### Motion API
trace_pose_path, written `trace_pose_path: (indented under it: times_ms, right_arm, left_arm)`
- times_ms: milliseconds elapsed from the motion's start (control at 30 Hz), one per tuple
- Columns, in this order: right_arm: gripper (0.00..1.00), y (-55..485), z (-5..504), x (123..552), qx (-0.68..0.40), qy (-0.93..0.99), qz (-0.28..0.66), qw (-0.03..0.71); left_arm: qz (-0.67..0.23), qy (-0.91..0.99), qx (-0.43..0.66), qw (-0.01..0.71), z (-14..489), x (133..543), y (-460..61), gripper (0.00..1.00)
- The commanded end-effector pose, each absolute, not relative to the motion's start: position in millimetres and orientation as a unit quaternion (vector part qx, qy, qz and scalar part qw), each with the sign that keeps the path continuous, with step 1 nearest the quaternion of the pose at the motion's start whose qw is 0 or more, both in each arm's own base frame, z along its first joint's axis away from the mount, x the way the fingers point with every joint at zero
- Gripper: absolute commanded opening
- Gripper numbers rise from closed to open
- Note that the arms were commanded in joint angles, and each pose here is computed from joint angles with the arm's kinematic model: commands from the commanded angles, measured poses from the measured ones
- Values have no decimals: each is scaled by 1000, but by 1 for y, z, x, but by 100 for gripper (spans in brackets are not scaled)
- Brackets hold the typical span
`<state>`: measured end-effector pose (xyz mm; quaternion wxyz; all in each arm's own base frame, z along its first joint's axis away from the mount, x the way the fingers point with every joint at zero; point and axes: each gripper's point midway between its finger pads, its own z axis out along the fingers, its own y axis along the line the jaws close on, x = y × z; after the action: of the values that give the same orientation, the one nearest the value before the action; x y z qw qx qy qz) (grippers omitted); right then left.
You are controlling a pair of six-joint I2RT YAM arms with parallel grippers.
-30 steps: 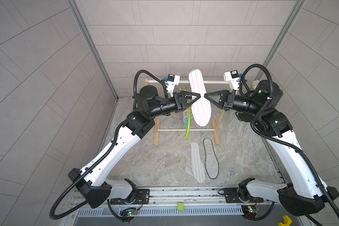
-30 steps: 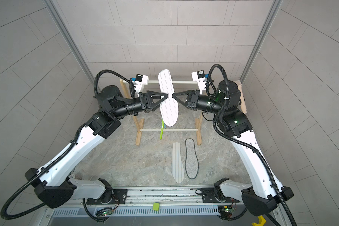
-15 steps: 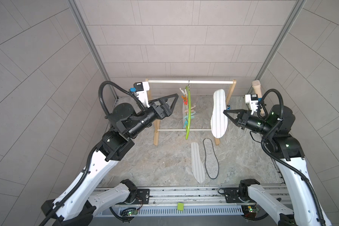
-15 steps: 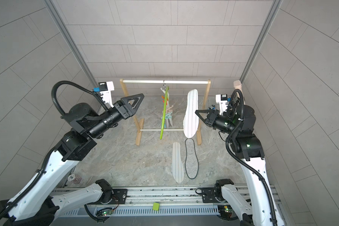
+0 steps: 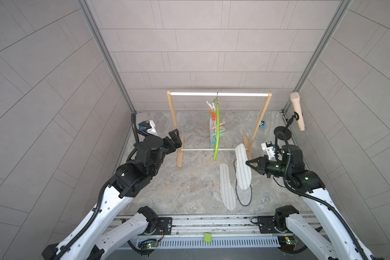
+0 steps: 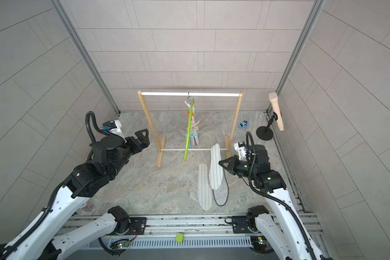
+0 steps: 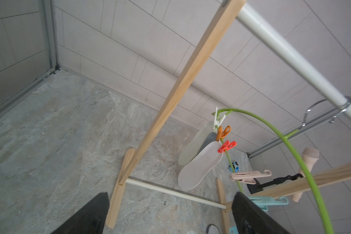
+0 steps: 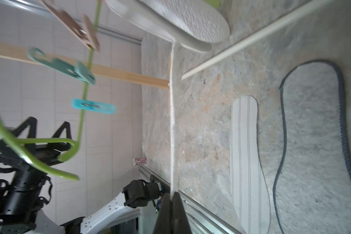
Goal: Take the shoe insoles off the hanger
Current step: Place the insole at the center of the board.
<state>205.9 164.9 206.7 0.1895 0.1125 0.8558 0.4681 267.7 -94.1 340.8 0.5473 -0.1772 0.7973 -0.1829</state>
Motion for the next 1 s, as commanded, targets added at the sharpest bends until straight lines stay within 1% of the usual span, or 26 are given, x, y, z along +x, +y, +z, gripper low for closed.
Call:
trace_pose_path:
  times_ms: [0,100,133,267,467,733,967]
  right_arm:
    - [0,188,186,214,101,870,435,210]
    - [0,217,167,219,92,880,418,206]
    - [0,224,149,217,93,887,407,195]
    - [0,250,132,227,89,894,393,194]
    - [0,263,108,242,138,879,412,198]
    - [0,293,96,238,114,888,410,176]
    - [0,297,78,235,124,896,396,157]
  left_arm:
    - [-159,797,-227,537,316,261,-74,100]
    - [-171,788,-248,537,307,251,-66,100]
    - [-170,788,-251,536,303,249,-64,100]
    - [-163,795,-254,526,294,244,-60,100]
    - [-173,808,-248,506,284,241,-66,100]
    - [-180,807,-257,500,279,235,-63,100]
    - [-183,806,-262,499,276,234,-63,100]
